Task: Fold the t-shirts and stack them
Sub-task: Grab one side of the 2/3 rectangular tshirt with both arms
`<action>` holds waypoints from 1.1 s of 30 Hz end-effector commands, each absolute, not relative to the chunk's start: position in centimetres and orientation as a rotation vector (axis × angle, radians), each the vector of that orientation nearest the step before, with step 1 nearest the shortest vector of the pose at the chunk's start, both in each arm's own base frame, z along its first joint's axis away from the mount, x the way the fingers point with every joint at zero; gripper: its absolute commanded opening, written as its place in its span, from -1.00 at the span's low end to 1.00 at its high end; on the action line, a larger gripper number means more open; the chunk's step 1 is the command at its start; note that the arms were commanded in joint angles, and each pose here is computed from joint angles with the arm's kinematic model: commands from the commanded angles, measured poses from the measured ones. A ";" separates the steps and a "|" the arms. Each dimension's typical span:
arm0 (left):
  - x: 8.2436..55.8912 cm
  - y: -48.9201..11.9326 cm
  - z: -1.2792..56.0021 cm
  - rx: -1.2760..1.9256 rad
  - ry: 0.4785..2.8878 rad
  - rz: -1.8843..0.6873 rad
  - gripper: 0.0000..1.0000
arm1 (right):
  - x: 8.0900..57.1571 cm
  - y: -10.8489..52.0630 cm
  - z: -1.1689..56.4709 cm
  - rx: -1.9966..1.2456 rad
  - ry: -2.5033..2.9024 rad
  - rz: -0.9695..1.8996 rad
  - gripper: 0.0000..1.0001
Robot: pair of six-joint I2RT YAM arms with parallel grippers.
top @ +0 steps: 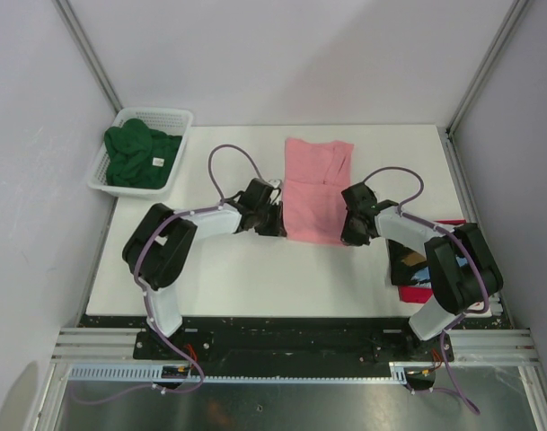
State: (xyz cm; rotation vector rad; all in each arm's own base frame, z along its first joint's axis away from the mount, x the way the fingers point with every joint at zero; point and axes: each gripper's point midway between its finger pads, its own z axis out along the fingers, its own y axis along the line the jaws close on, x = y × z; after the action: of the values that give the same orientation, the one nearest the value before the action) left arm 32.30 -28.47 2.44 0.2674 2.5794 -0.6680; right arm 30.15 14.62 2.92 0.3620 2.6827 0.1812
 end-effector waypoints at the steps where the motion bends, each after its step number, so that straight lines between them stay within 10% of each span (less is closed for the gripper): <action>1: 33.8 -29.6 3.1 0.315 2.522 -0.676 -0.44 | 30.2 14.2 3.3 0.358 2.675 0.177 -0.93; 10: 34.6 -28.7 5.8 0.303 2.465 -0.618 -0.98 | 30.4 13.6 3.9 0.372 2.662 0.188 -0.94; 33: 21.4 -23.4 4.5 0.386 2.711 -0.536 -1.00 | 19.3 14.8 3.1 0.227 2.811 0.228 -0.98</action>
State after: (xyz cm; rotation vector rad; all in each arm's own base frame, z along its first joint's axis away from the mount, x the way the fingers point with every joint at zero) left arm 25.24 -24.82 5.38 0.4088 2.6381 -0.5519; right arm 22.60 15.60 3.18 0.2126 2.7712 0.2751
